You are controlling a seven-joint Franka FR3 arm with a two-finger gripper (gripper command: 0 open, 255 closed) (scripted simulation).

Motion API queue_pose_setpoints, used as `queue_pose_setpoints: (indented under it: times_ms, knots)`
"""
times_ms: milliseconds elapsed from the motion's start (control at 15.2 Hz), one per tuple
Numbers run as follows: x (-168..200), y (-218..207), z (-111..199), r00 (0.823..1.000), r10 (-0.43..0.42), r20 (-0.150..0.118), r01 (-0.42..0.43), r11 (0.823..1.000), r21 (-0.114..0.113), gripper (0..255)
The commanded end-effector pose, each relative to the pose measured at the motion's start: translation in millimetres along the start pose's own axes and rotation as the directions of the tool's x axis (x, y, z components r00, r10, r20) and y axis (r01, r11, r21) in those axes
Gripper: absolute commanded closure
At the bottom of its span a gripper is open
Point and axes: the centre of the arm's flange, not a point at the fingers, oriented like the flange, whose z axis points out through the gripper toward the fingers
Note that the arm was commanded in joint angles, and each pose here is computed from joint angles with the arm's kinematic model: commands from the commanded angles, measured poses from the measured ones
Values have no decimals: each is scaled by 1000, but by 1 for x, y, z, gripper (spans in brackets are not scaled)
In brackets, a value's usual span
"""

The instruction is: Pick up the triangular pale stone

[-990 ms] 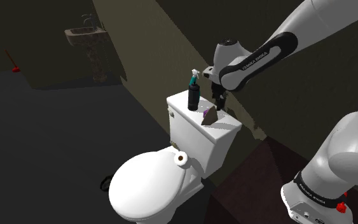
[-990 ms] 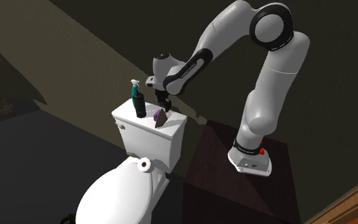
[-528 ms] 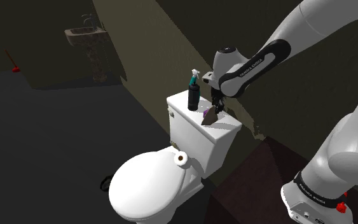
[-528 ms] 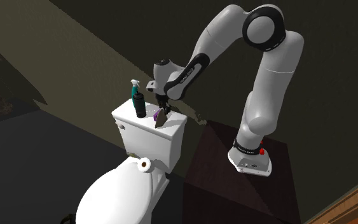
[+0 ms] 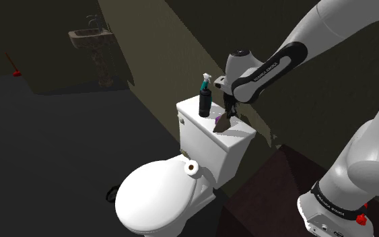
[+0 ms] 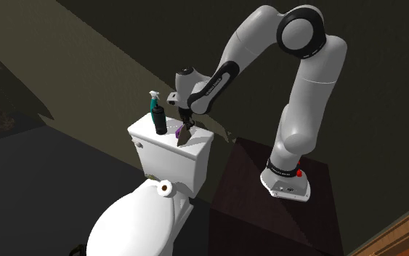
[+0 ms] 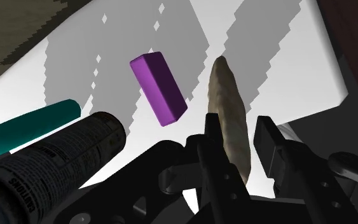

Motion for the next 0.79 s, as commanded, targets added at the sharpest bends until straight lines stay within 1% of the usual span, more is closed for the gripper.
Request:
queue_pose_setpoints:
  times_ms: [0,726]
  knots:
    - [0,-1,1,1000,0,1,0,1000,1,255]
    - [-3,11,-56,1000,0,1,0,1000,1,255]
